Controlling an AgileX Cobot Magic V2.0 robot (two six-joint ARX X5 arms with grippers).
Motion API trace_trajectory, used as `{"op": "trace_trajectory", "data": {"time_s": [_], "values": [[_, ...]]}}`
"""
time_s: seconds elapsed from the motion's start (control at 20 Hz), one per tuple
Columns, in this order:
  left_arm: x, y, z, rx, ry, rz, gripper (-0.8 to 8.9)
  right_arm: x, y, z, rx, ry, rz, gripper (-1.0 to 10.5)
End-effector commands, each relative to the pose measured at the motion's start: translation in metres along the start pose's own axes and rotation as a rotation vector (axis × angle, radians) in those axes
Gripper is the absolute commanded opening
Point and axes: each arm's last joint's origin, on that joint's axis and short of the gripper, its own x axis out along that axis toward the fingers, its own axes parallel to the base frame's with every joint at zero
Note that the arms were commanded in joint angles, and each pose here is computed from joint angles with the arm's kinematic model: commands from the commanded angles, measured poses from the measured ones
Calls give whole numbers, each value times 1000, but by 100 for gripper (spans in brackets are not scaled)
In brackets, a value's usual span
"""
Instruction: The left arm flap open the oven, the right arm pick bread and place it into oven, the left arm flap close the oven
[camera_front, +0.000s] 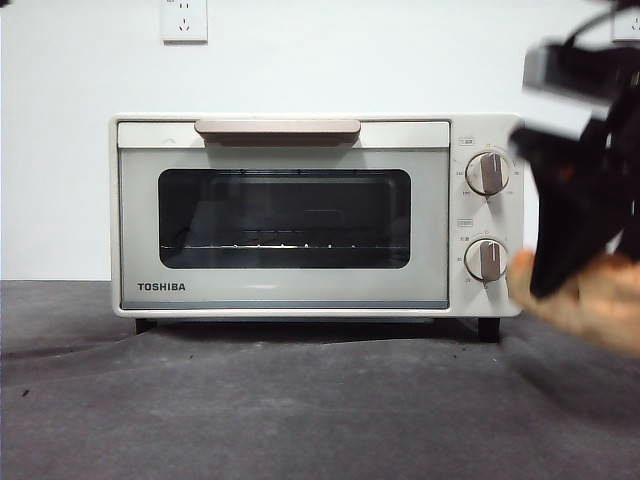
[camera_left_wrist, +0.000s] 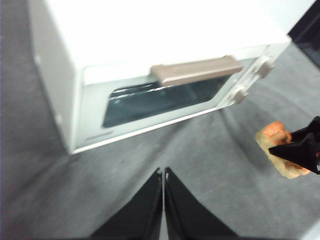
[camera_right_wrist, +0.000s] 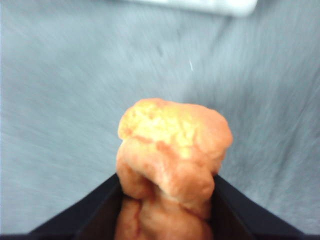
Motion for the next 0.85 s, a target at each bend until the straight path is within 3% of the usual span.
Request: {"op": "trace_trajectory", "data": {"time_s": [0.05,0.35,0.85], "values": [[12,-4,13,-9,-28,-55,16,-19,4,9,6,-50,28,211],[66,-16,43,52,-36,-118,16,-70,6,20,-12,-150,70,212],[148,-31,68,150,39,-77,16,-114,8,29,-24,-280,119,212]]}}
